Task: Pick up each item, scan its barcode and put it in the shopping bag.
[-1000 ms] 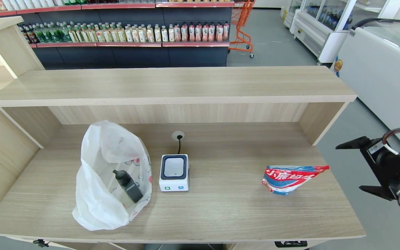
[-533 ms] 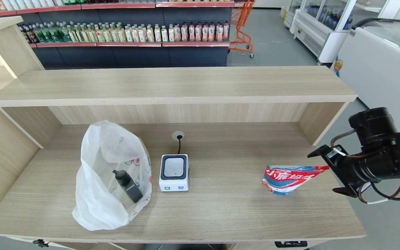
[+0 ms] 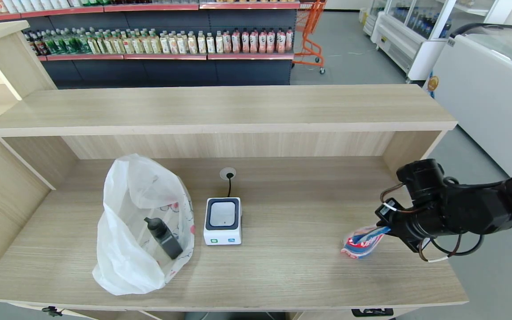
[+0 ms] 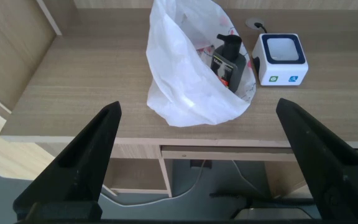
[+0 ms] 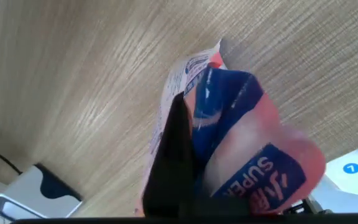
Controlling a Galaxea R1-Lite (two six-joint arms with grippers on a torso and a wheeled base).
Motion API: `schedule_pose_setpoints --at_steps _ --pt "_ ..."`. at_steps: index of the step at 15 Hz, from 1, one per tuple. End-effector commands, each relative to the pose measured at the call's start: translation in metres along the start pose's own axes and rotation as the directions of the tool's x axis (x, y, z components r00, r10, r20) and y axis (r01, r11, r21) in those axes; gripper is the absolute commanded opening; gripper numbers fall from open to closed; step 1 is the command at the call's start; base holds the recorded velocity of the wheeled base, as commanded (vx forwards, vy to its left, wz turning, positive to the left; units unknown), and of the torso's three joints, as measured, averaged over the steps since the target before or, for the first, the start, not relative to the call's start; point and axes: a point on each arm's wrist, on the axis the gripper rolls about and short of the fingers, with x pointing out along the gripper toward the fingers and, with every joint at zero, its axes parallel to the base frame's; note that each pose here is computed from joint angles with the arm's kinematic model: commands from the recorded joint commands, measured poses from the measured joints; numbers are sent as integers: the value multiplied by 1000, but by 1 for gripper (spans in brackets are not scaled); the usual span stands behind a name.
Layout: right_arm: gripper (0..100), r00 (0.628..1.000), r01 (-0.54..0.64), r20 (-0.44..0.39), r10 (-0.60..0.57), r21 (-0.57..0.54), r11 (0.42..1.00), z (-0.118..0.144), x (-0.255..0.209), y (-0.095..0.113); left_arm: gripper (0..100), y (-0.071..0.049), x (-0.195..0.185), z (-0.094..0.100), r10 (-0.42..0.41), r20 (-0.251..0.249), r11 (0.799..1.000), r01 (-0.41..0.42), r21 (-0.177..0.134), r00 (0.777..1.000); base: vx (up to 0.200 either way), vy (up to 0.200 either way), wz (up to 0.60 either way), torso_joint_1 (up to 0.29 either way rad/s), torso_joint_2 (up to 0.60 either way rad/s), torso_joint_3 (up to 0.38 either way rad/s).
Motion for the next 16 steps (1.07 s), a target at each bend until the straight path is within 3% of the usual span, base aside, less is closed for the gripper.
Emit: schedule_pose_setpoints --at_steps 1,4,9,11,13,16 --pt "0 999 37 -23 -38 -54 998 -13 19 2 100 0 0 0 0 0 1000 0 0 1000 0 0 0 0 0 0" --pt "0 1000 22 -3 -23 -202 979 -21 14 10 100 0 0 0 1 0 1000 -1 1 1000 0 0 0 0 0 0" --pt "0 987 -147 24 156 -216 965 -10 -31 25 100 0 0 0 0 0 1000 0 0 1000 0 0 0 0 0 0" --pt "0 965 -251 20 261 -219 943 4 -59 29 100 0 0 0 0 0 1000 0 0 1000 0 0 0 0 0 0" --pt "0 921 -381 -22 389 -258 888 16 -93 25 100 0 0 0 1 0 1000 -1 0 1000 0 0 0 0 0 0" --pt "0 781 -624 -206 590 -312 716 22 -138 2 100 0 0 0 1 0 1000 -1 1 1000 0 0 0 0 0 0"
